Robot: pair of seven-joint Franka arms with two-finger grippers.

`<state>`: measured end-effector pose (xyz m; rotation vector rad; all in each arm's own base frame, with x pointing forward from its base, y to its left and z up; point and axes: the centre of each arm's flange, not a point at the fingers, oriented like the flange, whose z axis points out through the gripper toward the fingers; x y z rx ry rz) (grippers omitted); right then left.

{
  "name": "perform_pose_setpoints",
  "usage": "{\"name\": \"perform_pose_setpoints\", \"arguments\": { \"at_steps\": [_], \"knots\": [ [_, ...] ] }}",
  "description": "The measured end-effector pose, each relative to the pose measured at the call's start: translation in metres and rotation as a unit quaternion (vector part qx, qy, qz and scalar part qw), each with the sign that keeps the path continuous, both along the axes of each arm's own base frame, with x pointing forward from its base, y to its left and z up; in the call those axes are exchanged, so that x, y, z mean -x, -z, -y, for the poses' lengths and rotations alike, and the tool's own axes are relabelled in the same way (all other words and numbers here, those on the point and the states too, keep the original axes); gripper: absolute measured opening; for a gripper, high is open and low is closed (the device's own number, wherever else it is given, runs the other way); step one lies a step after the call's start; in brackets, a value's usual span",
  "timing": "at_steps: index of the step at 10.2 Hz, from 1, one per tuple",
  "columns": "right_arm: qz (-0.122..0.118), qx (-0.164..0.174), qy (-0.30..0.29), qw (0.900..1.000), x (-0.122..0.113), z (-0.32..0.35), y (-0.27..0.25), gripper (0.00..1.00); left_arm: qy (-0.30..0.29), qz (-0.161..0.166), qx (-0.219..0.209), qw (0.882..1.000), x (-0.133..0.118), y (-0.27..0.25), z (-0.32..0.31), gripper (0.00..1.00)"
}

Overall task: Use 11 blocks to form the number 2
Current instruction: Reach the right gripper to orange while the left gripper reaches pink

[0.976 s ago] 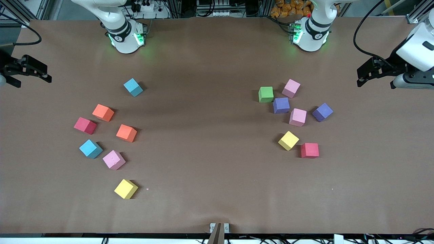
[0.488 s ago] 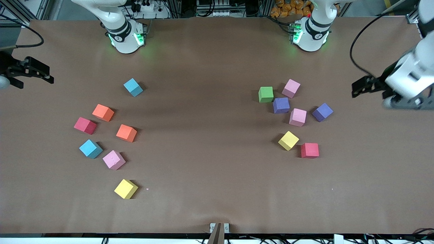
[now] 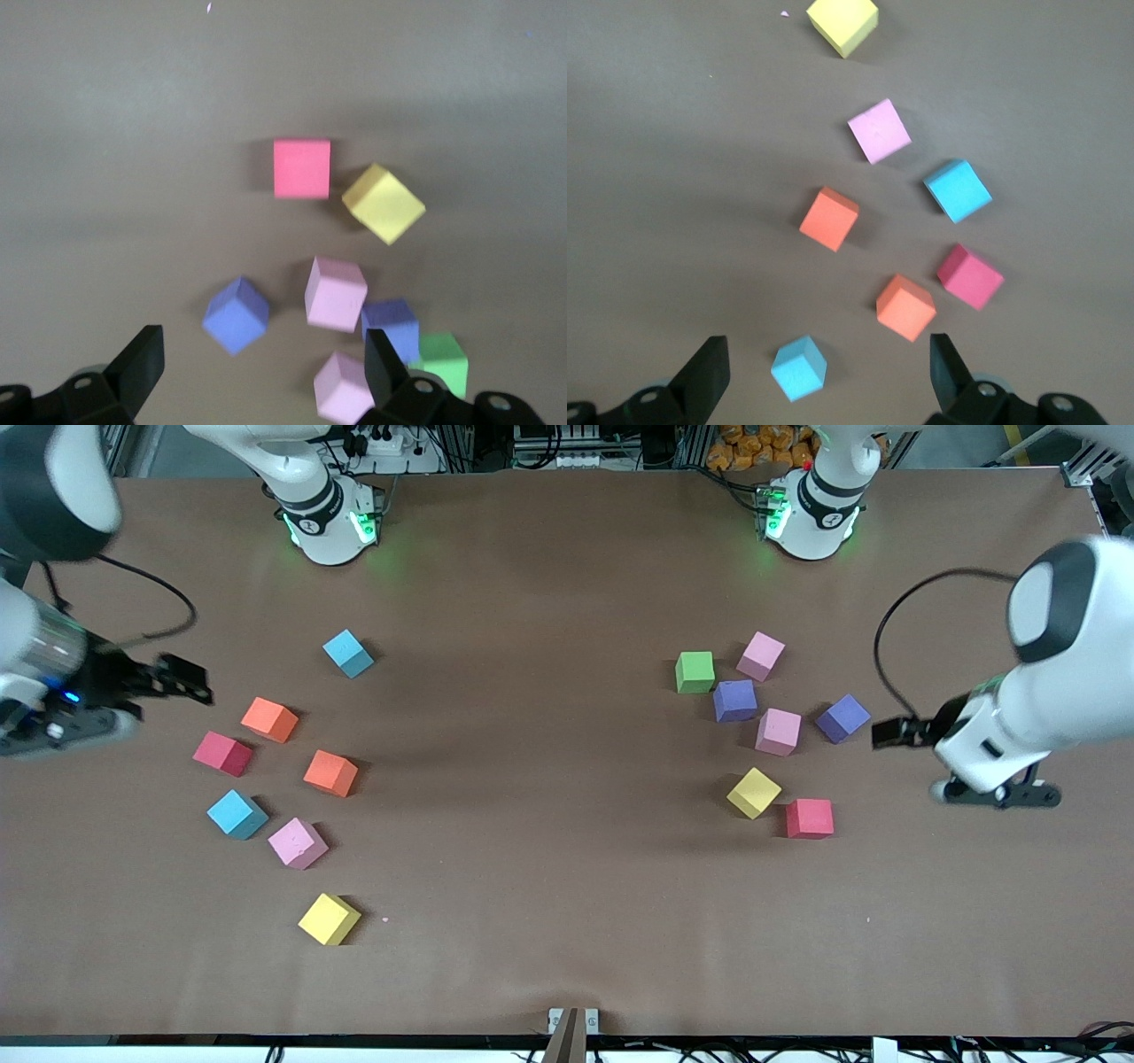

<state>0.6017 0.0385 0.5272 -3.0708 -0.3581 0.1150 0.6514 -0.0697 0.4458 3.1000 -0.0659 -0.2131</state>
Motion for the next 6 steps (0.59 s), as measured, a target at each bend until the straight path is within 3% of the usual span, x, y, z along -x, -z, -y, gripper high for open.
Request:
{"name": "perform_pose_setpoints", "arguments": {
  "at_steps": [4,6],
  "knots": [
    [0.026,-0.003,-0.008,1.0,-0.046,-0.012,0.099,1.0,-0.005,0.011,0.017,1.0,-0.037,0.119,0.005,1.0],
    [0.01,-0.004,-0.024,1.0,-0.057,-0.019,0.152,1.0,-0.001,0.007,0.016,1.0,-0.041,0.162,0.022,1.0]
  ]
}}
